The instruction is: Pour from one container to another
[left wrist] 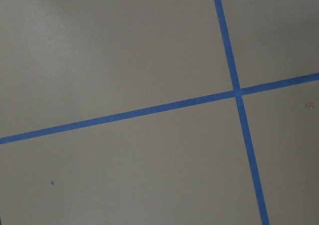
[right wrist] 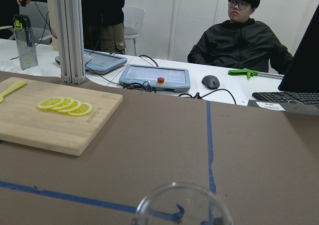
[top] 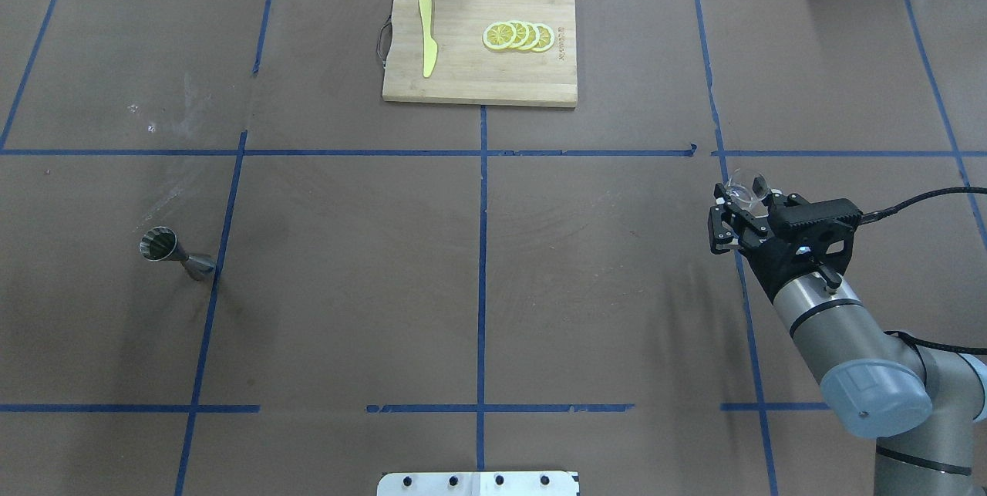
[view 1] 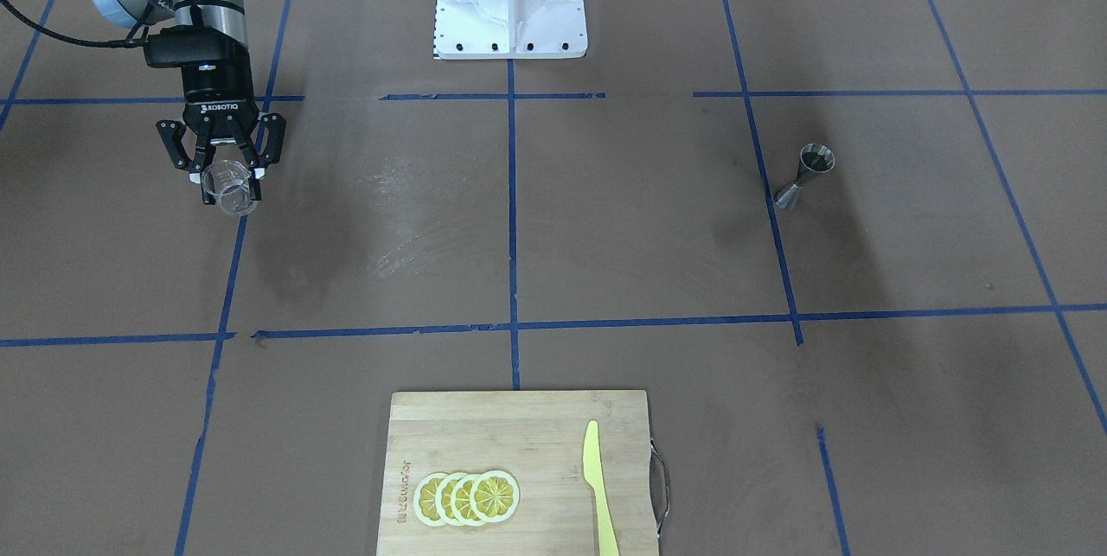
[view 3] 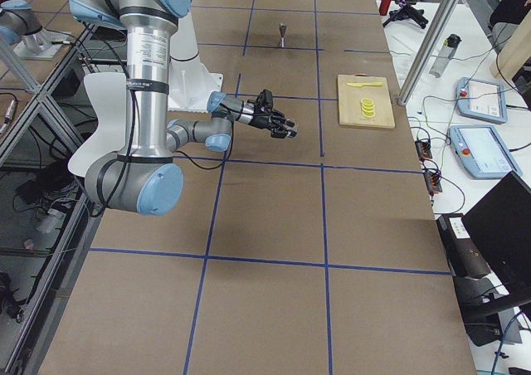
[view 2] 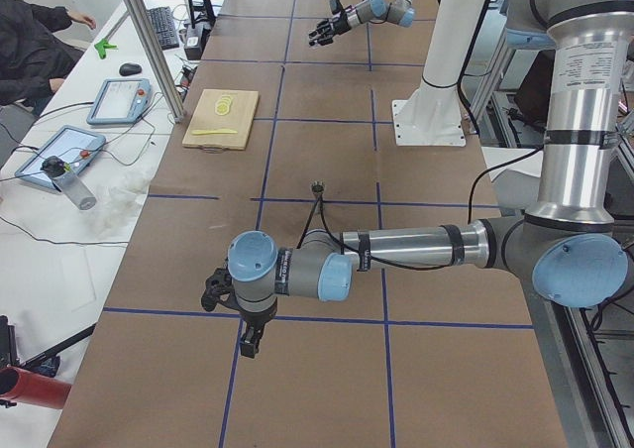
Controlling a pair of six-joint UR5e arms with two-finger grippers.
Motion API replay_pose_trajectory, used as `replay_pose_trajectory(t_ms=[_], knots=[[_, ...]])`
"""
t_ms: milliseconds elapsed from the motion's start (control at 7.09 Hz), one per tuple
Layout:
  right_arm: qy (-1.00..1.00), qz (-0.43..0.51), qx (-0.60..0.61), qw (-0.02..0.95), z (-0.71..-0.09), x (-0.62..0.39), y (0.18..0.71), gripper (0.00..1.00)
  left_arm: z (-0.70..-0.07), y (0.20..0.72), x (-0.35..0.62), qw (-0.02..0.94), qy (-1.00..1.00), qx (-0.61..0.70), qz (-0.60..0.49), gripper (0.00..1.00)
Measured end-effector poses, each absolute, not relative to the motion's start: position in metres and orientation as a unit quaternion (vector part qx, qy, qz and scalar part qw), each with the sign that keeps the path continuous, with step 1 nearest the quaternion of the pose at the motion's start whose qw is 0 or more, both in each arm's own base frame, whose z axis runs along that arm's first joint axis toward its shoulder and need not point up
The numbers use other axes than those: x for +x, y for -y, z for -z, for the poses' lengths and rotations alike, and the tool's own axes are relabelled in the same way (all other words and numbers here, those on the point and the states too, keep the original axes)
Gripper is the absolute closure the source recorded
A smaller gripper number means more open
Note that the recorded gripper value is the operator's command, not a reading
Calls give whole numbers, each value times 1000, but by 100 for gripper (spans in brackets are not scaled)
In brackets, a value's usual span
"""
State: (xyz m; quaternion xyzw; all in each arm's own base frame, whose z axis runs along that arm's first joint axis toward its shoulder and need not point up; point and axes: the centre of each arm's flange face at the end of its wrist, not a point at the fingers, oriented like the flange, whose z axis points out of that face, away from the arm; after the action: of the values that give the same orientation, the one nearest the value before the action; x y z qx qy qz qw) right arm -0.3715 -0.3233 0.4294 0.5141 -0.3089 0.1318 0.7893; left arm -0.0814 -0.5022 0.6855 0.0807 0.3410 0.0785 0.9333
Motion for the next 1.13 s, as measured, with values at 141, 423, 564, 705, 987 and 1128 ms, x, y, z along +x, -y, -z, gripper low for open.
replay_pose_trajectory(t_ms=[141,423,564,705,987,1128], knots=[[310,-144,510,789,-439,-374,324,100,-684,503,-81,933,-341,82,-79,0],[303,-174,514,784,-463,-381,321,100,-681,505,-81,933,-341,85,-80,0],[299,-188,518,779,-474,-388,315,100,-681,506,-81,933,-341,86,-80,0],[296,-199,525,773,-488,-397,304,100,-681,506,-81,932,-341,86,-81,0],[292,-205,540,763,-508,-412,283,100,-681,506,-81,933,-341,86,-81,0],[290,-207,542,761,-523,-417,276,100,-681,506,-81,933,-341,86,-81,0]])
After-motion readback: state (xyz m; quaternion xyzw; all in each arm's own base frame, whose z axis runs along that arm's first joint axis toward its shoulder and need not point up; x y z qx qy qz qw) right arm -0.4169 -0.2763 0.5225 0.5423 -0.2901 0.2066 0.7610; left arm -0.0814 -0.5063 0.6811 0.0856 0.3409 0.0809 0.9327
